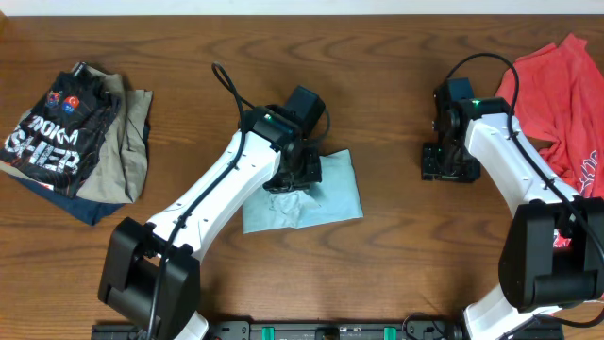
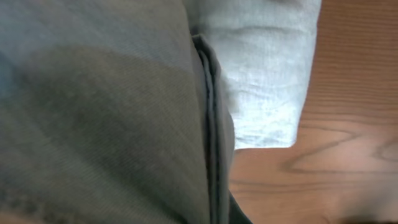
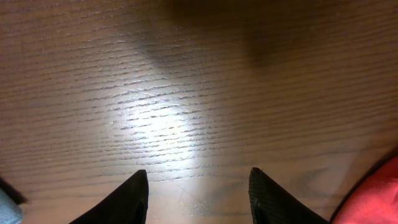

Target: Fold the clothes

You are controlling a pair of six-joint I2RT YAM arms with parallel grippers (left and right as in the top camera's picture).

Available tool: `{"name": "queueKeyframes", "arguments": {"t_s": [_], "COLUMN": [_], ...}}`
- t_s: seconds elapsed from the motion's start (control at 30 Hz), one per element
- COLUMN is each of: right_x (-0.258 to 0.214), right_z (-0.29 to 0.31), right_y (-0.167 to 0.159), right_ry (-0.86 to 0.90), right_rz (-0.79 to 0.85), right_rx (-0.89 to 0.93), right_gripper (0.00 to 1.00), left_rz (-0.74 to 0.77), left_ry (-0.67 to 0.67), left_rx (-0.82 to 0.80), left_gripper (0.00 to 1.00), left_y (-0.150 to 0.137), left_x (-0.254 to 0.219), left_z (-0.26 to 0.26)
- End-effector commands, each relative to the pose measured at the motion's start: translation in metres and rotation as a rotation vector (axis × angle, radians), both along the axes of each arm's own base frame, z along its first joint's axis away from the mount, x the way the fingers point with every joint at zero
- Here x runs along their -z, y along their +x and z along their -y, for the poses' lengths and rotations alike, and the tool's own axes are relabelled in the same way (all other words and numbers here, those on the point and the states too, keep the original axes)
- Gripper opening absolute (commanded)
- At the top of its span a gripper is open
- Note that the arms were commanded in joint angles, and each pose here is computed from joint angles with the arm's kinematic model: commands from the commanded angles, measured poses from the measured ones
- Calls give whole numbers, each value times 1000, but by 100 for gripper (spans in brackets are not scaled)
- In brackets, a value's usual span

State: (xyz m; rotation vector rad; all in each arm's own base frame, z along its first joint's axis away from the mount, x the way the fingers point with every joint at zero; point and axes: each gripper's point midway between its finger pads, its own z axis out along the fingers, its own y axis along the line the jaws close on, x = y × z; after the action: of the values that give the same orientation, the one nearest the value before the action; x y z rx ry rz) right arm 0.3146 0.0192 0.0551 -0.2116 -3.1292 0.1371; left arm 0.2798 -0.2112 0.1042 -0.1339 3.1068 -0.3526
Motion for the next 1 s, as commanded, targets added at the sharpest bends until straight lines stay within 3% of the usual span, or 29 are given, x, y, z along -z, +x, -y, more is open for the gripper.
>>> {"name": "queueKeyframes", "arguments": {"t_s": [0.0,0.27,0.5,0.57,0.7,0.8,0.97], "right_x": [-10,-9,-9,-9,-9,-9,-13], "right_z": [3,0,0,-1,-12,-24,-55], "right_y": [6,5,4,4,5,5,1], "right_ry": [4,16,18,22,84,153,314], "right_rz": [31,28,25,24,22,23,20], "right_rx": [-4,-5,-4,-5,-32,-86,-214], "right_gripper": [51,51,50,51,51,52,53], "left_rz": [2,29,45,52,88,114,118], "left_ry": [-70,-143,-115,-120,-146,-155,-139], "left_rx": [6,42,67,80,102,115,63], "left_gripper": [6,6,7,17,49,55,56], "left_y": [0,2,-1,0,8,16,29], "left_x": [-11,-15,-9,-5,1,-1,-10], "left_z": [12,34,42,49,64,64,31]}}
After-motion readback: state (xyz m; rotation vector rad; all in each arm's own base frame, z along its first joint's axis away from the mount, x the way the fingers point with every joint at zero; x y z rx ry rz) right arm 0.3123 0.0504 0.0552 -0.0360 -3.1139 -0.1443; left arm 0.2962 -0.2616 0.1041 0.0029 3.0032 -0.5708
